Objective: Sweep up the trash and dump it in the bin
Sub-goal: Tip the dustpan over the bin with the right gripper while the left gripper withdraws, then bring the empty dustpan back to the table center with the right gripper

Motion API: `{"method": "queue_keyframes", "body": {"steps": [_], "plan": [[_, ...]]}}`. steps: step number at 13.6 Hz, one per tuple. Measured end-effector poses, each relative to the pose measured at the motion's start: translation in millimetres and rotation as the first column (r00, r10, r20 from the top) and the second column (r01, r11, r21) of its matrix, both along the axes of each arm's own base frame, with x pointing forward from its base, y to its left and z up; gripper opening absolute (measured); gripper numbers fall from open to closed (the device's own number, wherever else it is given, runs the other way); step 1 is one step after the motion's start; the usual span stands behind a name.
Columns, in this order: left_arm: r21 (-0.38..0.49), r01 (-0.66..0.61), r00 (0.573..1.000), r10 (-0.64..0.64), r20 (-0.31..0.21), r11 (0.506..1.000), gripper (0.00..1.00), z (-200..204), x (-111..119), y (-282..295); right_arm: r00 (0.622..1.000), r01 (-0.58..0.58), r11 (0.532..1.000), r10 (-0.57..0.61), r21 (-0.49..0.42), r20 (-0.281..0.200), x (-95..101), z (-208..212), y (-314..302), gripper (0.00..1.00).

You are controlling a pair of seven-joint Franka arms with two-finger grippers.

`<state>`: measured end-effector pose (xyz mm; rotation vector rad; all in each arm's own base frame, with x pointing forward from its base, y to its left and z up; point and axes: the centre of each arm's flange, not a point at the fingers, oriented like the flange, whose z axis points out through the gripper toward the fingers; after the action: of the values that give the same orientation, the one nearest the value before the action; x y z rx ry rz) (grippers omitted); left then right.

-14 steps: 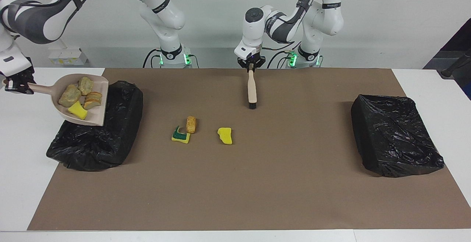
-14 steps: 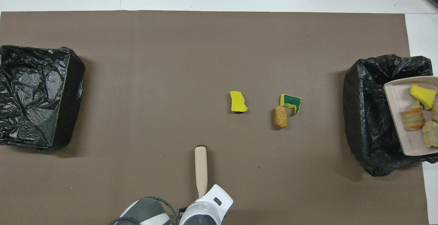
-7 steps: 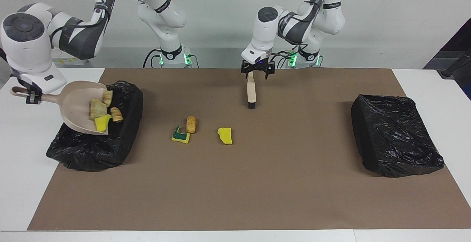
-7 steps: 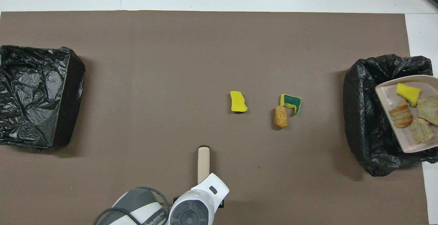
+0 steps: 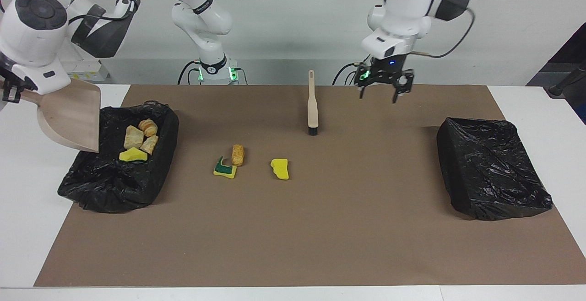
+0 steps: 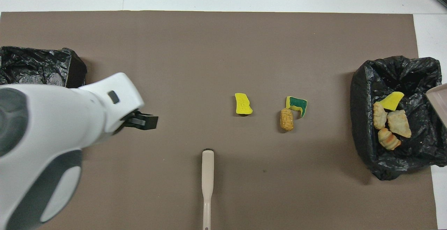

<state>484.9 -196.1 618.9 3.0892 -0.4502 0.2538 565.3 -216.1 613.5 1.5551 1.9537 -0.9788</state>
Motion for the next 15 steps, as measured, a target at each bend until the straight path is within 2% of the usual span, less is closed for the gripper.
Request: {"method": "queue_keyframes", "body": {"steps": [4, 6, 8, 11, 15], "plan": [[0.017, -0.01, 1.0, 0.009, 0.027, 1.0, 1.0, 68, 12, 80, 0.999, -0.03, 0.999, 0.031, -0.023, 0.032, -6.3, 23, 19, 0.33], [0.025, -0.014, 1.0, 0.013, 0.011, 1.0, 1.0, 77, 14, 102, 0.997, -0.068, 0.997, 0.069, -0.025, 0.039, -2.8, 28, 43, 0.33], [0.03, -0.01, 1.0, 0.011, -0.011, 0.999, 1.0, 84, 18, 115, 0.997, -0.059, 0.998, 0.06, -0.009, 0.051, -1.0, 25, 60, 0.33], [0.037, -0.011, 0.999, 0.013, -0.041, 0.999, 1.0, 86, 27, 123, 0.995, -0.002, 0.985, -0.015, 0.173, 0.096, -2.4, 7, 69, 0.33], [0.031, -0.035, 0.998, 0.037, -0.055, 0.999, 1.0, 84, 41, 139, 0.963, 0.129, 0.914, -0.207, 0.385, 0.17, -9.0, -15, 87, 0.33]]}}
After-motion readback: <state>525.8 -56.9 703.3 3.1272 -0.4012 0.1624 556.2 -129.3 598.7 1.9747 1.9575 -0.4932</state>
